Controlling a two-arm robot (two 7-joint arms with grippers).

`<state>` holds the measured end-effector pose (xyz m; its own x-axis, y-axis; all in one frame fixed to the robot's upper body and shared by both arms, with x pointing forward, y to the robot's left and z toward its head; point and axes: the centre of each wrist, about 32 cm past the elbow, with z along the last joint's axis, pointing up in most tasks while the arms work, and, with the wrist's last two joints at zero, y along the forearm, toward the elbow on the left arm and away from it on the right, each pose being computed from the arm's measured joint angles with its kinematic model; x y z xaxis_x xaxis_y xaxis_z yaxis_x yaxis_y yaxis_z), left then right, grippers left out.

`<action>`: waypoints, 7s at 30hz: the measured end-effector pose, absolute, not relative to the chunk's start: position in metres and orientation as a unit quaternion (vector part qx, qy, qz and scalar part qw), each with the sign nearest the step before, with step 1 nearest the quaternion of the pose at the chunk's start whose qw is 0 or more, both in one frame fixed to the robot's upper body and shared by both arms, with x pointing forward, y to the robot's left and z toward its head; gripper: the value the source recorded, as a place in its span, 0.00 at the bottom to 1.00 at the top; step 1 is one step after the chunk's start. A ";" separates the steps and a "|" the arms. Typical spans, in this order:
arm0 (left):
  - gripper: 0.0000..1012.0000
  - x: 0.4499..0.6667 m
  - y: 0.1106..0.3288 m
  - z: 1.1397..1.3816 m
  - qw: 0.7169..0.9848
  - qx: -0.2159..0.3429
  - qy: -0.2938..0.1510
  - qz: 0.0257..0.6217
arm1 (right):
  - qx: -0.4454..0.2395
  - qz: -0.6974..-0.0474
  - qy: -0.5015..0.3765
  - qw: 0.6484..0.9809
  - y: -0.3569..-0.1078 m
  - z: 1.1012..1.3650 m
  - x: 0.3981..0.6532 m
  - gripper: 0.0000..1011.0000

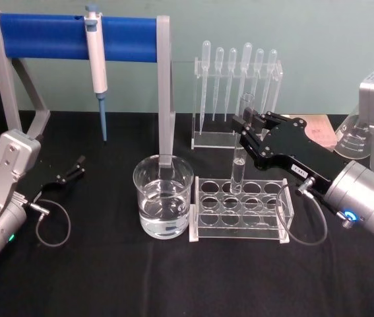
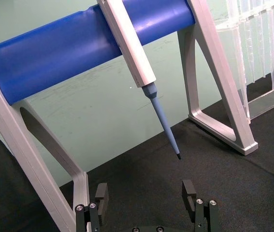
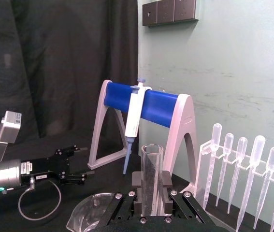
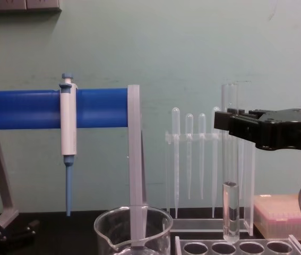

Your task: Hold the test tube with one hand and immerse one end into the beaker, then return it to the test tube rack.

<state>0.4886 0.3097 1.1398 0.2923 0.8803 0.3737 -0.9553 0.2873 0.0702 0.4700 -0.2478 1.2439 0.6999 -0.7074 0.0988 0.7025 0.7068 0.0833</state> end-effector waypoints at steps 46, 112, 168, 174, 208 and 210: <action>0.99 0.489 0.310 1.140 0.791 0.141 -0.132 0.580 | 0.020 -0.382 -0.062 0.922 -0.248 1.244 0.470 0.22; 0.99 0.489 0.310 1.140 0.791 0.141 -0.132 0.580 | 0.020 -0.382 -0.062 0.922 -0.248 1.244 0.470 0.23; 0.99 0.489 0.310 1.140 0.791 0.141 -0.132 0.580 | 0.023 -0.293 -0.055 0.954 -0.167 1.181 0.519 0.23; 0.99 0.489 0.310 1.140 0.791 0.141 -0.132 0.580 | 0.024 -0.293 -0.056 0.954 -0.167 1.182 0.520 0.23; 0.99 0.489 0.310 1.140 0.791 0.141 -0.132 0.580 | 0.024 -0.294 -0.055 0.954 -0.167 1.183 0.520 0.23; 0.99 0.489 0.310 1.140 0.791 0.141 -0.132 0.580 | 0.024 -0.294 -0.055 0.954 -0.167 1.183 0.520 0.23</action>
<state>0.4886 0.3097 1.1398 0.2923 0.8803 0.3737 -0.9552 0.2873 0.0703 0.5198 -0.1667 1.1826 0.8216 -0.5628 0.0904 0.5575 0.8265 0.0782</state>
